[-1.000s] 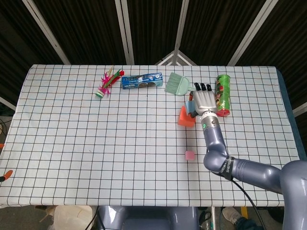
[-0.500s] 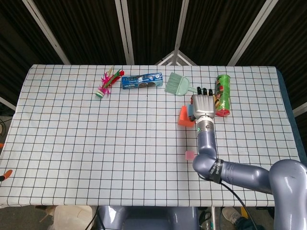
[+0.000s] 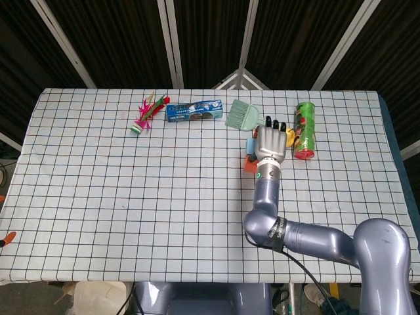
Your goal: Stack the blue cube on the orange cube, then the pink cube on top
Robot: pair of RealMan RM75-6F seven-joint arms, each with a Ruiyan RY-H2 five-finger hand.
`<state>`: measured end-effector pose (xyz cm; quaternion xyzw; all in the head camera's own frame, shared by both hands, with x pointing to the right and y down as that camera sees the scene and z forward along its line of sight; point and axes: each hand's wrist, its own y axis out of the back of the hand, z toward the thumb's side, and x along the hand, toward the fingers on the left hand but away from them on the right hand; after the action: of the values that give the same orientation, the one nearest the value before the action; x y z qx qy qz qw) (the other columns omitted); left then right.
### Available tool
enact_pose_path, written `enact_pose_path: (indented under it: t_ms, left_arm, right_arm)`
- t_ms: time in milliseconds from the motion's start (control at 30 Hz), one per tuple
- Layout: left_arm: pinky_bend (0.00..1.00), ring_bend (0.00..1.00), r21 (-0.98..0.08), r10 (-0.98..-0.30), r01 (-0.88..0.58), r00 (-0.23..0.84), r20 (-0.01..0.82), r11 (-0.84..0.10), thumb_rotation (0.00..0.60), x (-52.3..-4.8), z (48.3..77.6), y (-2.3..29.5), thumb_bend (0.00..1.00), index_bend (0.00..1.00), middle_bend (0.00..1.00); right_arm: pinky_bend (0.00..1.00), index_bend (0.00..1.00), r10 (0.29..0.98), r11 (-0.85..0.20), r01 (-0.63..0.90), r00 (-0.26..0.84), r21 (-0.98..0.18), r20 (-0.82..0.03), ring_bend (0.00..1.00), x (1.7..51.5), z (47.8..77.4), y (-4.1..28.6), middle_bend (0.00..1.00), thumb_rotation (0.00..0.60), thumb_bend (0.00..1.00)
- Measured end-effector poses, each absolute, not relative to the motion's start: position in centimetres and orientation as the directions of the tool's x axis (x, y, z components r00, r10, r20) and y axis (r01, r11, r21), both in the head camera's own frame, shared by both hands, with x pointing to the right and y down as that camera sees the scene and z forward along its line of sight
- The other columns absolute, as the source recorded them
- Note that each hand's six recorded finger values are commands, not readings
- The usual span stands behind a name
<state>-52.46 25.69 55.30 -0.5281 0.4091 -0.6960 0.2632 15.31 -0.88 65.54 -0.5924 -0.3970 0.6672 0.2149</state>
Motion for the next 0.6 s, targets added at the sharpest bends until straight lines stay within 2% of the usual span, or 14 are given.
enact_pose_path:
  t_ms: [600]
  left_arm:
    - [0.02,0.0,-0.846,-0.798,-0.055,-0.307,0.519,-0.53,0.6,-52.3,55.4,25.8,0.21,0.22,0.01]
  right_arm:
    - [0.0,0.84,0.726,-0.638,0.072,-0.274,-0.766,-0.631,0.09,17.0,67.2,-0.7,0.09,0.6,0.9]
